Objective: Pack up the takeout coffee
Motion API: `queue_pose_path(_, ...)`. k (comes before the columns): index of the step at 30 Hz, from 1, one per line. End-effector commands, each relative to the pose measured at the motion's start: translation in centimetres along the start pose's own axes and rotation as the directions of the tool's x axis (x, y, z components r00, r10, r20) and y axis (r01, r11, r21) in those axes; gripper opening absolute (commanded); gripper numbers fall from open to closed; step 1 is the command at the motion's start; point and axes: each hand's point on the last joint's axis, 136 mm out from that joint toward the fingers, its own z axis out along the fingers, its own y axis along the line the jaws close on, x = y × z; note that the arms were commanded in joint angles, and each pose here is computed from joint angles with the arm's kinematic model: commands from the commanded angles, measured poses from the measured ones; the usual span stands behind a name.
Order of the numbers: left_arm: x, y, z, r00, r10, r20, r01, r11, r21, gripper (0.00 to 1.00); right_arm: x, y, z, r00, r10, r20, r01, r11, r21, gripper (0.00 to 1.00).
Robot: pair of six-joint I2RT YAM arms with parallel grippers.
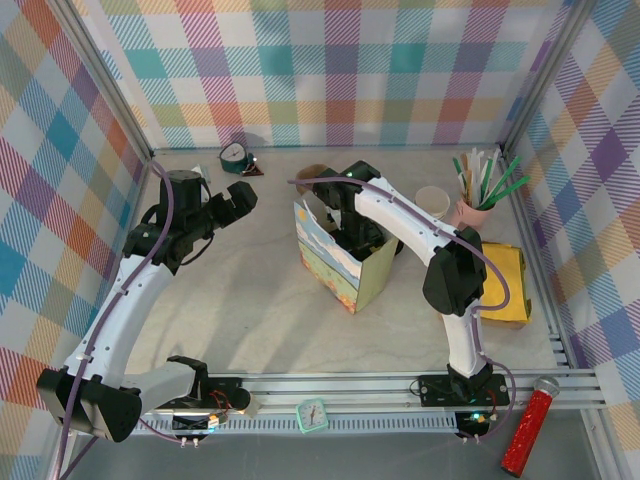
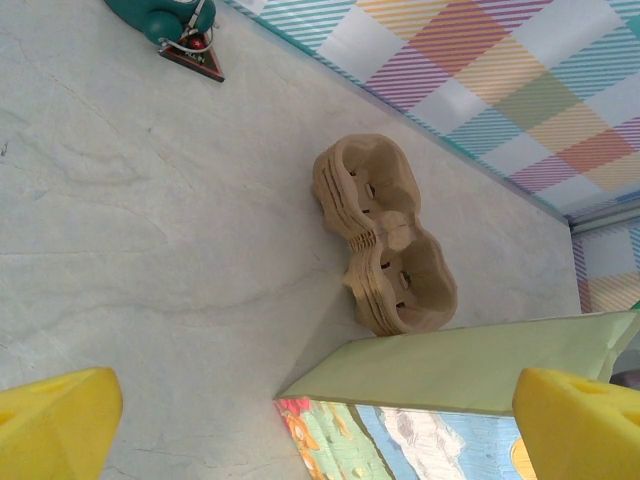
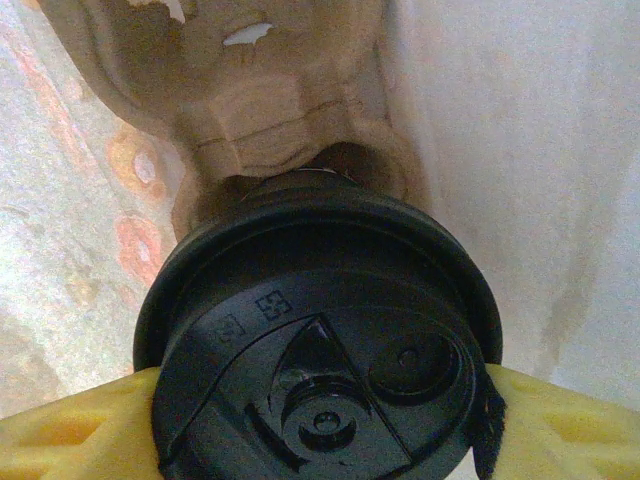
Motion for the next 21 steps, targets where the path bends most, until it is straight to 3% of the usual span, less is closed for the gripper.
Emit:
queue_pose_path(1,-0.72,-0.51,-0.49,1.000,-0.001,0.016,0.001,1.000,0.019,1.00,0.43,-0.50,0.11,1.000,0.007,-0.011,-0.007,1.000,0.004,0.70)
queue_pose_path(21,-0.85,-0.66,-0.52,1.000,0.001,0.019,-0.001,1.000,0.023,1.00,0.47,-0.55,1.03,1.000,0.008,-0.023,-0.008,1.000,0.000,0.70)
